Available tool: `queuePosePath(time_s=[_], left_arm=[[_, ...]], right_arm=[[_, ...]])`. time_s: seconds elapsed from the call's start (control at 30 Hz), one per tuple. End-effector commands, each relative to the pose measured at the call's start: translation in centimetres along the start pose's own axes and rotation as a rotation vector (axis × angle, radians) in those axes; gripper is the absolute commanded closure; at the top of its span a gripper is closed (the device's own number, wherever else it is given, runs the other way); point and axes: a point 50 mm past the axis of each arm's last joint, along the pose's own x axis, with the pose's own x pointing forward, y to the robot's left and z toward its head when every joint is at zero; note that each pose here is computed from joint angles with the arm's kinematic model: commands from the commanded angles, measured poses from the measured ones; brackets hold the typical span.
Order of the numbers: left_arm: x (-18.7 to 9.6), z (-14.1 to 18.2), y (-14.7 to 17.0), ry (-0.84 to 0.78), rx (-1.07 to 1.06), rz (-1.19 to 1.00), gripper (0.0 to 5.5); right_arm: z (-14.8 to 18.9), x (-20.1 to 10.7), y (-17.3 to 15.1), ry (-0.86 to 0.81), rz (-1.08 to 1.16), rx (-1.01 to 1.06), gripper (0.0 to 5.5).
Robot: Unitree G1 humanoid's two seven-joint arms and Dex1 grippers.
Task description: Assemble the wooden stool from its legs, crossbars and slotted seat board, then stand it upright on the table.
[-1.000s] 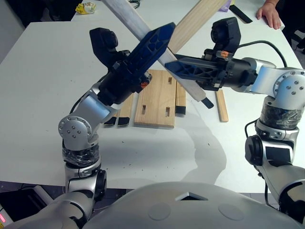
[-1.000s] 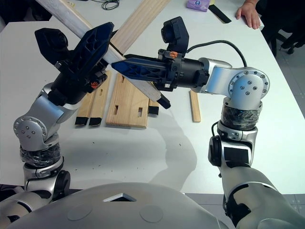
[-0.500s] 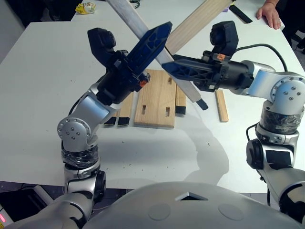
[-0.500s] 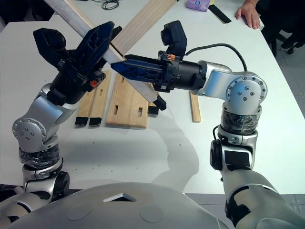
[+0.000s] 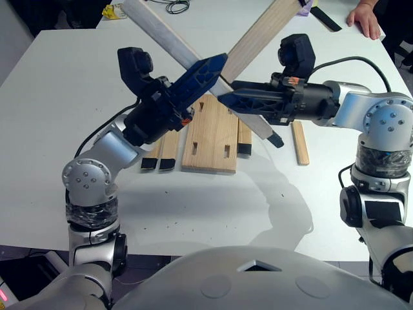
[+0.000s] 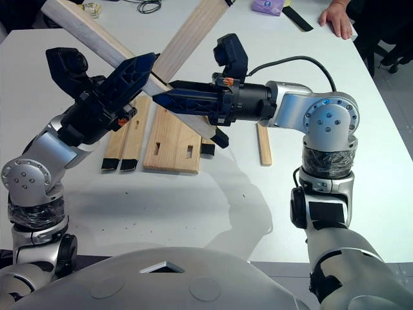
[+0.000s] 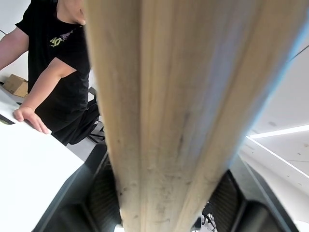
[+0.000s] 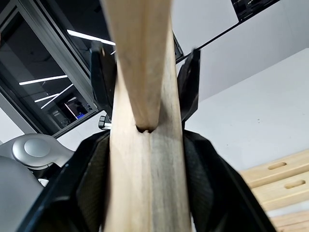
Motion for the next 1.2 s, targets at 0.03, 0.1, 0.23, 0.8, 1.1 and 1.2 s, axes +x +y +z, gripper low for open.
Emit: queuePosePath(time_s=[0.03,0.1,0.23,0.8,1.1,1.2], left_arm=[[-1.0,-0.2,0.3,0.048,-0.008,0.025,3.28],[-1.1,-0.2,0.2,0.053,-0.007,0.018,3.28],[-0.9,-0.3,0.1,0.051,0.001,0.003,3.28],[-1.3,1.2,0.9,0.043,0.117,0.028,3.44],[-4.8,4.0,3.2,0.304,0.480,0.131,3.44],[-5.8,4.8,3.7,0.394,0.562,0.141,3.44]], right_arm=[[1.7,-0.8,0.3,-0.027,-0.028,-0.120,3.45],[1.8,-1.0,0.1,-0.019,-0.033,-0.125,3.45],[1.4,-0.7,0.2,0.000,-0.014,-0.128,3.45],[-0.3,-2.3,-0.3,0.127,-0.054,-0.157,1.32],[0.1,-6.0,-2.5,0.185,-0.240,-0.248,0.62],[-0.1,-7.2,-2.9,0.184,-0.288,-0.271,0.62]])
